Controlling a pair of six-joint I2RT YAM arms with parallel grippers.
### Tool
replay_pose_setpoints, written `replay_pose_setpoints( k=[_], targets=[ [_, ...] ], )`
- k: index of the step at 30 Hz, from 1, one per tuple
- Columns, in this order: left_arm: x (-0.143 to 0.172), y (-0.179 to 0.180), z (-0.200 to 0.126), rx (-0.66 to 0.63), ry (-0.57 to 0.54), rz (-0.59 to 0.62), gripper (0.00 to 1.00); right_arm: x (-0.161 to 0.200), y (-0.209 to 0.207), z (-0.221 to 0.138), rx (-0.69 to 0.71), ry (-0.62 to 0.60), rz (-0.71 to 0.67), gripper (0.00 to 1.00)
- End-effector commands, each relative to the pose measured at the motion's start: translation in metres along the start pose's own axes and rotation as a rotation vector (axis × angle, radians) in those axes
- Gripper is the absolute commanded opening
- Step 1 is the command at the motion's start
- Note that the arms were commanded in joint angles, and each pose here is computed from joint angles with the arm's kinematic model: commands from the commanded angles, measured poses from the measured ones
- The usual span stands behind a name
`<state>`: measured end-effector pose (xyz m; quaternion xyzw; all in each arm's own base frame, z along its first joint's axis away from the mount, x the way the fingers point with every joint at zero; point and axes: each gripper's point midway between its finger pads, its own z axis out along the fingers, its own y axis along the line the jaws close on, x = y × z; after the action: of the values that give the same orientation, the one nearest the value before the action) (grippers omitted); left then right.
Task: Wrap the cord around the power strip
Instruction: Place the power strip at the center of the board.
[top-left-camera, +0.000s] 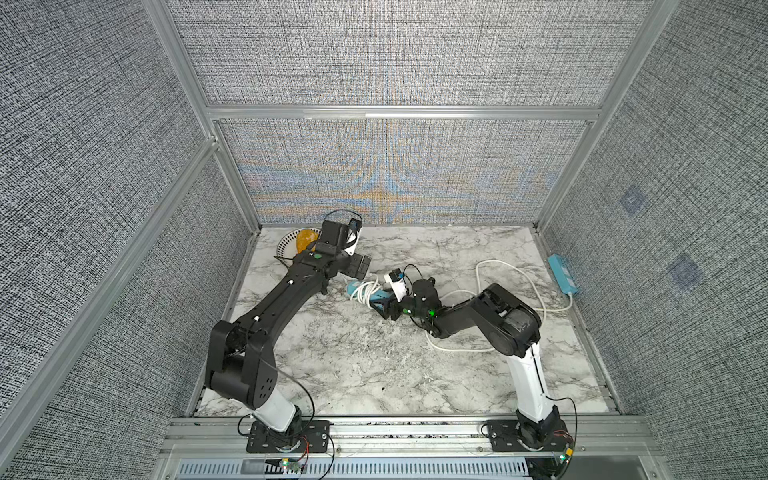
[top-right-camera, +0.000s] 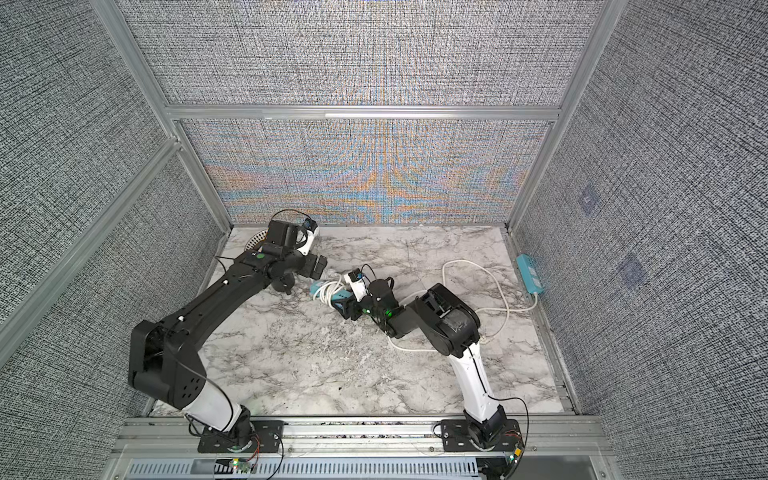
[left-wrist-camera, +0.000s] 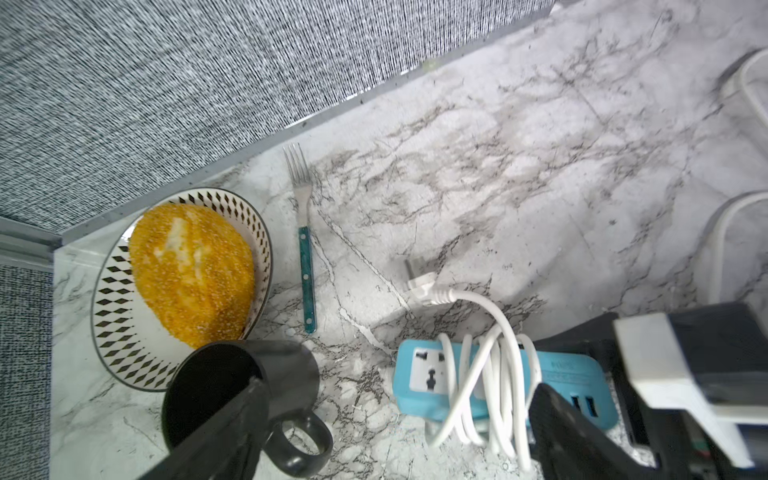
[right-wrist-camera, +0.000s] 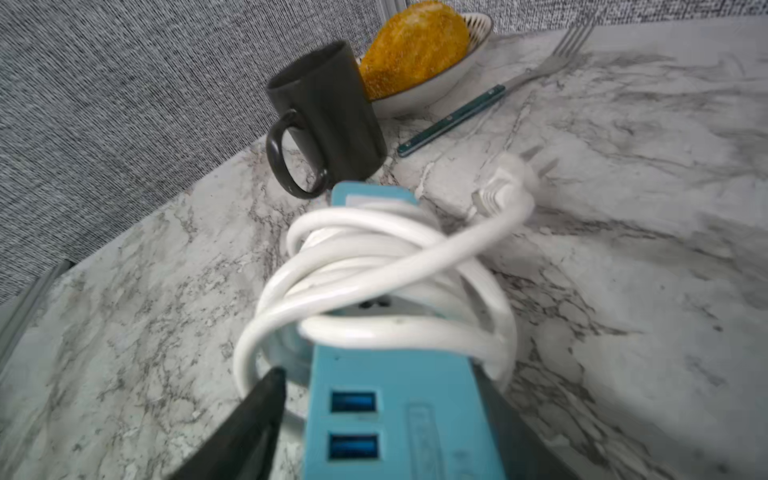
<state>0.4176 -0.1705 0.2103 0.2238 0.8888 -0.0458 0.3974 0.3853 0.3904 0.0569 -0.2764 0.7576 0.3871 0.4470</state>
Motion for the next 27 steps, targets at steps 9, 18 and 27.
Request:
replay_pose_setpoints(
  k=[9,18,27],
  targets=[
    [-0.026,-0.005,-0.060,0.029,-0.201,-0.001,1.00,-0.026,-0.027,-0.021,0.412,0.130,-0.191,0.98],
    [-0.030,-0.014,-0.077,0.082,-0.236,-0.032,0.99,0.003,-0.015,-0.054,0.445,0.228,-0.204,0.98],
    [-0.036,-0.037,-0.091,0.141,-0.314,0.023,1.00,-0.049,0.006,-0.111,0.479,0.061,-0.242,0.98]
  ],
)
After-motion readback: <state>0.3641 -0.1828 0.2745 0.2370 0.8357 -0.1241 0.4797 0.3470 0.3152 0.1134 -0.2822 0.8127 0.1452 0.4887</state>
